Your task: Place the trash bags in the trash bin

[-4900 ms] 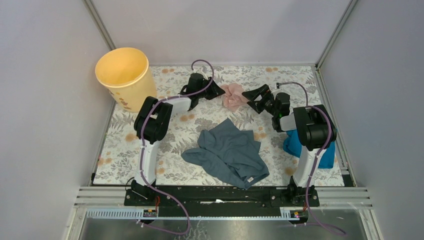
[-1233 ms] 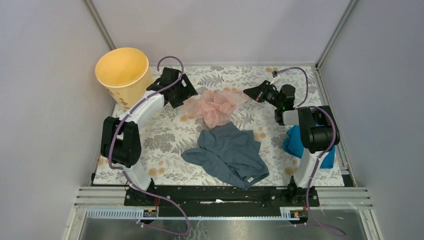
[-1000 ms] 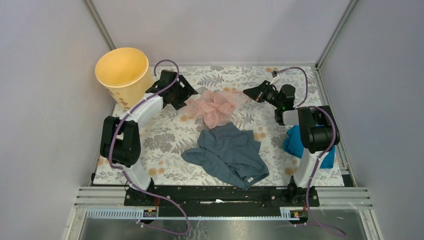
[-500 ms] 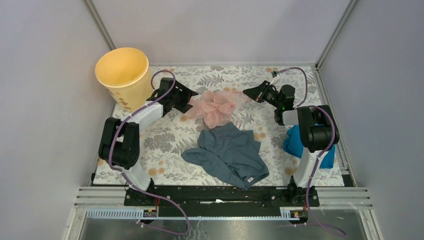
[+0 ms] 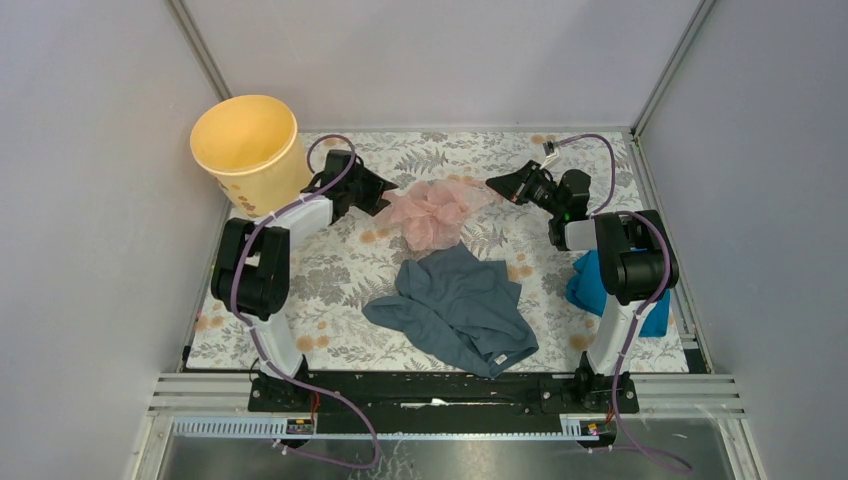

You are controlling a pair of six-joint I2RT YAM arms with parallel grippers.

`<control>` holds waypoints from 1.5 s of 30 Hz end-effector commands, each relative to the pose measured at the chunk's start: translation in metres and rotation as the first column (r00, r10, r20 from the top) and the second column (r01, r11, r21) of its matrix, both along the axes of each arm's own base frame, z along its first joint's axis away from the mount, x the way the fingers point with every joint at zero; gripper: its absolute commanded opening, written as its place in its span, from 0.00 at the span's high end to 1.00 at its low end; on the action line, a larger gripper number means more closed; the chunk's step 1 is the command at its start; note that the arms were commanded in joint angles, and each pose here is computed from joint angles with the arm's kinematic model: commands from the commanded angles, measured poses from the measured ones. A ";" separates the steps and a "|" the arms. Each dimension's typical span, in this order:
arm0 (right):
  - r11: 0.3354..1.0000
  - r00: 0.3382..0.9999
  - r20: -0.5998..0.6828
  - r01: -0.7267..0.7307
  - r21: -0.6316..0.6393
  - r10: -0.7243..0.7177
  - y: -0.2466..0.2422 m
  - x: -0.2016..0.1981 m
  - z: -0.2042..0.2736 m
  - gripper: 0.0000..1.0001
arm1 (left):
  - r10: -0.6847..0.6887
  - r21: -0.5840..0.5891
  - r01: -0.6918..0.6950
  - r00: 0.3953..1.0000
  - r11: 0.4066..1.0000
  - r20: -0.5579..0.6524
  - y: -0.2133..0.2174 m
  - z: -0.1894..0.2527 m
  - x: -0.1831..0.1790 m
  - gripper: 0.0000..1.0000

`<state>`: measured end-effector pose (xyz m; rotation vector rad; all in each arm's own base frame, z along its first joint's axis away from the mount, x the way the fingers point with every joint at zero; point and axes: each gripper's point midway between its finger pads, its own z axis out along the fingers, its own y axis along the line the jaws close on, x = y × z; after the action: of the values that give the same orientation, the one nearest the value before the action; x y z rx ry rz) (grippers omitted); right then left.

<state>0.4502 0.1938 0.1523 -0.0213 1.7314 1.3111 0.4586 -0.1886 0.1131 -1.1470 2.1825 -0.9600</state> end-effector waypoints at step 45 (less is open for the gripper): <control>0.976 0.980 -0.186 0.029 -0.214 -0.070 0.014 -0.073 0.050 0.95 | -0.606 0.439 0.454 0.340 0.775 0.719 -0.034 0.226 -0.075 1.00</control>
<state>0.3906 0.1948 0.2127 -0.0446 1.9020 1.0398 0.3987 -0.2141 0.3652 0.1333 1.6888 -1.1579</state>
